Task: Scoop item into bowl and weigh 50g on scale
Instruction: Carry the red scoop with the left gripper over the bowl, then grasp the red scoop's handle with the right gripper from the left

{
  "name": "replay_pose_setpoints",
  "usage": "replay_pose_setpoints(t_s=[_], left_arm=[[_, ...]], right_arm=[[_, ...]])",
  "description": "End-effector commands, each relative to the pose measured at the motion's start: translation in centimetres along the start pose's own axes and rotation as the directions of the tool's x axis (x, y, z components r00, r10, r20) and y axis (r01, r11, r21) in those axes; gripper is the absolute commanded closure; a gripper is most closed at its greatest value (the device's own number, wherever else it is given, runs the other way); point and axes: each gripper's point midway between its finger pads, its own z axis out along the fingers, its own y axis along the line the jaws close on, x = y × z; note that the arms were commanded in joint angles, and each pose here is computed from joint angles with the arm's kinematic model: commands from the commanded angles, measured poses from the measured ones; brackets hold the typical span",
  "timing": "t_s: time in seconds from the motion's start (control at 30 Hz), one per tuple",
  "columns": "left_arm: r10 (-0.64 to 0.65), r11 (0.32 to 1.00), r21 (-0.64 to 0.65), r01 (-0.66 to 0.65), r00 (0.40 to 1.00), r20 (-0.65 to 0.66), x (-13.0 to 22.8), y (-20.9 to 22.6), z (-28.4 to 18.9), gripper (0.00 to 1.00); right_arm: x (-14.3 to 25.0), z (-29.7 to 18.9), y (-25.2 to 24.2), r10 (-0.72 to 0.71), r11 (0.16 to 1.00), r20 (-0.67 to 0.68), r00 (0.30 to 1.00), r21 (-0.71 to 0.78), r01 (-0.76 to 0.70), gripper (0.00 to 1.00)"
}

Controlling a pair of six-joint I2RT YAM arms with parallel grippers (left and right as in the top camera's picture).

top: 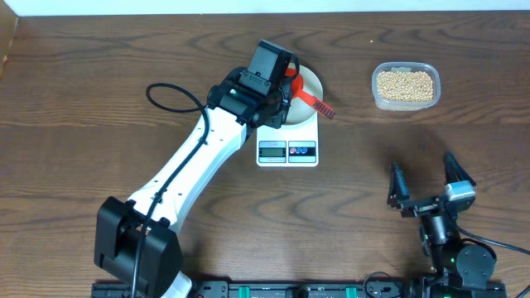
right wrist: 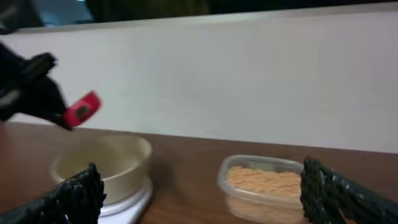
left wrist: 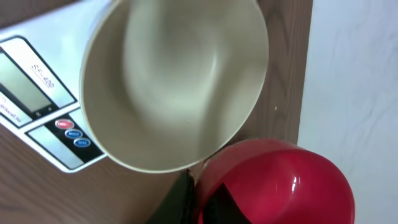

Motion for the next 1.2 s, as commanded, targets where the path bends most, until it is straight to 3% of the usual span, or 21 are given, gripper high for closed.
replay_pose_setpoints(t_s=[0.0, 0.27, 0.5, 0.8, 1.1, 1.17], left_arm=[[-0.010, 1.000, 0.016, 0.009, 0.998, 0.063, -1.0, -0.4, -0.1, 0.93], [-0.009, 1.000, 0.007, 0.009, 0.998, 0.063, -1.0, -0.2, 0.0, 0.93], [-0.029, 1.000, 0.007, 0.028, 0.998, 0.064, -1.0, -0.2, 0.0, 0.93], [-0.163, 0.987, 0.001, 0.163, 0.984, 0.066, -1.1, 0.2, 0.1, 0.93], [-0.140, 0.987, -0.064, 0.144, 0.988, 0.065, 0.0, 1.8, 0.1, 0.93], [-0.131, 0.989, -0.065, 0.135, 0.990, 0.057, 0.5, 1.9, 0.1, 0.93]], right_arm=[[-1.7, 0.6, 2.2, 0.061, 0.990, -0.021, 0.998, -0.127, -0.064, 0.01], [-5.5, 5.6, 5.1, 0.106, 0.914, -0.219, 0.970, -0.364, -0.182, 0.01], [-6.6, 10.3, 7.3, 0.180, 0.706, -0.524, 0.833, -0.521, -0.480, 0.01], [-2.0, 13.6, 8.2, 0.239, 0.575, -0.714, 0.658, -0.442, -0.688, 0.01], [0.9, 15.0, 8.4, 0.285, 0.551, -0.774, 0.565, -0.350, -0.758, 0.01], [2.0, 15.4, 8.5, 0.322, 0.565, -0.797, 0.510, -0.270, -0.780, 0.07]])
